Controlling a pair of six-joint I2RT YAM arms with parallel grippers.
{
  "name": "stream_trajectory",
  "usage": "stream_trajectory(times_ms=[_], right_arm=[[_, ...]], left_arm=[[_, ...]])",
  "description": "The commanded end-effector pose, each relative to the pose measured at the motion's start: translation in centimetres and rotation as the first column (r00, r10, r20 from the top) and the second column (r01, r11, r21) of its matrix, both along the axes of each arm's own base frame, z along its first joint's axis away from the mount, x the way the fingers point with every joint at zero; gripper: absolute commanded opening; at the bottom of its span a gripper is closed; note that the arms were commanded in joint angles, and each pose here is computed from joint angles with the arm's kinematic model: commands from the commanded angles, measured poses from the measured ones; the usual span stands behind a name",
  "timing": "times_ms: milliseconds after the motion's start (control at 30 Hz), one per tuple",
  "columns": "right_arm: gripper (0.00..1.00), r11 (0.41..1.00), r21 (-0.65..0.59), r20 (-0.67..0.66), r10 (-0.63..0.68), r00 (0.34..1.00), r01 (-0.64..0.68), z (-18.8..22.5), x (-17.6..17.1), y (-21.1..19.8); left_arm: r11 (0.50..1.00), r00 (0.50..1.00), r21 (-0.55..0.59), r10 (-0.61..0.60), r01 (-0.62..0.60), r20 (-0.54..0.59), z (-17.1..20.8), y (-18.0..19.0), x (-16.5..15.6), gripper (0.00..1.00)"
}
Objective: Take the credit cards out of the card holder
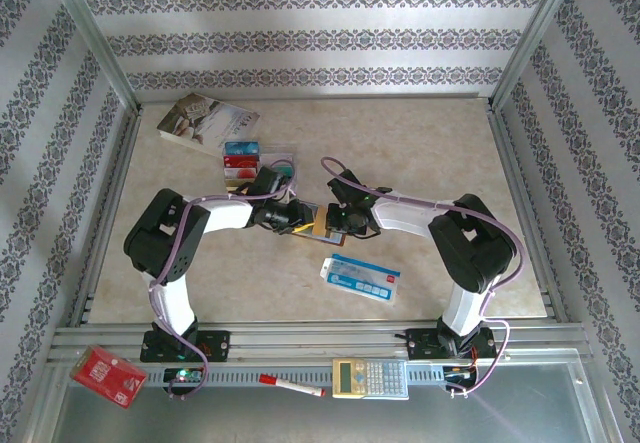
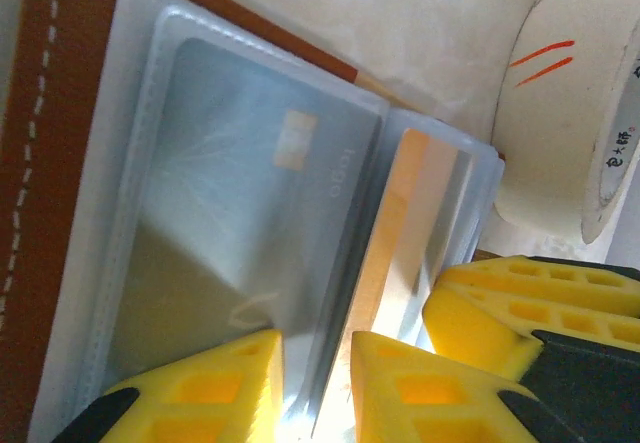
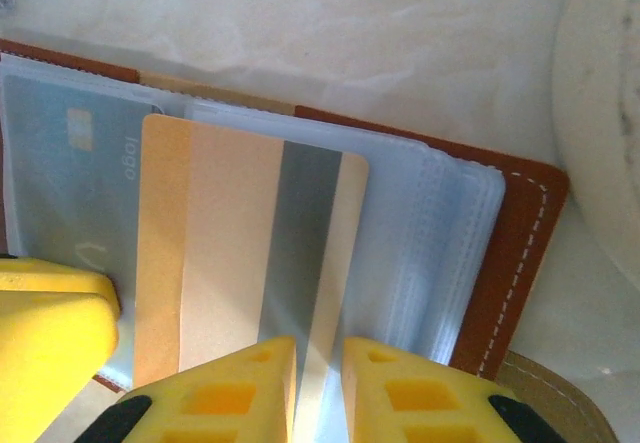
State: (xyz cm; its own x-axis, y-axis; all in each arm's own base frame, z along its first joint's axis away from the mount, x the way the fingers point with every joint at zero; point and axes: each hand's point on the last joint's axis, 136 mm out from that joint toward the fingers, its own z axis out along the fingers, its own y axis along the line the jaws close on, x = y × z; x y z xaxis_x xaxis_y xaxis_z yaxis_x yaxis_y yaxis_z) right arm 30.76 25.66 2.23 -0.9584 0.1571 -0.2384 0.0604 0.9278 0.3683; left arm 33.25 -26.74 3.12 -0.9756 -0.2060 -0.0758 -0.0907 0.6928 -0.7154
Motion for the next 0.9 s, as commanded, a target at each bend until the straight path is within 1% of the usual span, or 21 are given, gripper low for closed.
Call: stream_trajectory(times_ms=[0,200,500,600,700,867], right_arm=[[0.23,0.999,-0.037,-0.054,0.012,0.998,-0.014,-1.6,-0.9,-0.3],[0.23,0.999,-0.047,-0.072,0.018,0.997,-0.021,-2.2,-1.2,-0.4],[0.23,0.997,-0.073,-0.092,0.009,0.996,-0.016,-2.8,-1.2,-1.0],[0.23,0.997,-0.081,-0.090,0.015,0.996,-0.022,-2.7,-1.2,-1.3],[0.23,0.995,-0.092,-0.085,0.016,0.996,-0.024,-2.7,-1.1,-1.8],[0.23,0.996,-0.092,-0.067,-0.004,0.998,-0.002,-2.5,-0.8,-2.6]], left_arm=[[1.000,1.000,-0.022,-0.011,0.011,0.002,0.3,-0.3,0.6,0.26],[0.997,0.999,-0.063,-0.052,0.051,-0.016,0.2,-1.1,0.2,0.26],[0.995,0.998,-0.083,-0.060,0.060,0.004,0.8,-1.3,0.7,0.25],[0.995,0.998,-0.080,-0.058,0.059,0.016,1.1,-1.0,0.9,0.21],[0.996,0.998,-0.073,-0.048,0.051,0.044,1.7,-0.4,1.3,0.15],[0.994,0.997,-0.093,-0.050,0.056,0.063,2.7,0.0,1.6,0.04]])
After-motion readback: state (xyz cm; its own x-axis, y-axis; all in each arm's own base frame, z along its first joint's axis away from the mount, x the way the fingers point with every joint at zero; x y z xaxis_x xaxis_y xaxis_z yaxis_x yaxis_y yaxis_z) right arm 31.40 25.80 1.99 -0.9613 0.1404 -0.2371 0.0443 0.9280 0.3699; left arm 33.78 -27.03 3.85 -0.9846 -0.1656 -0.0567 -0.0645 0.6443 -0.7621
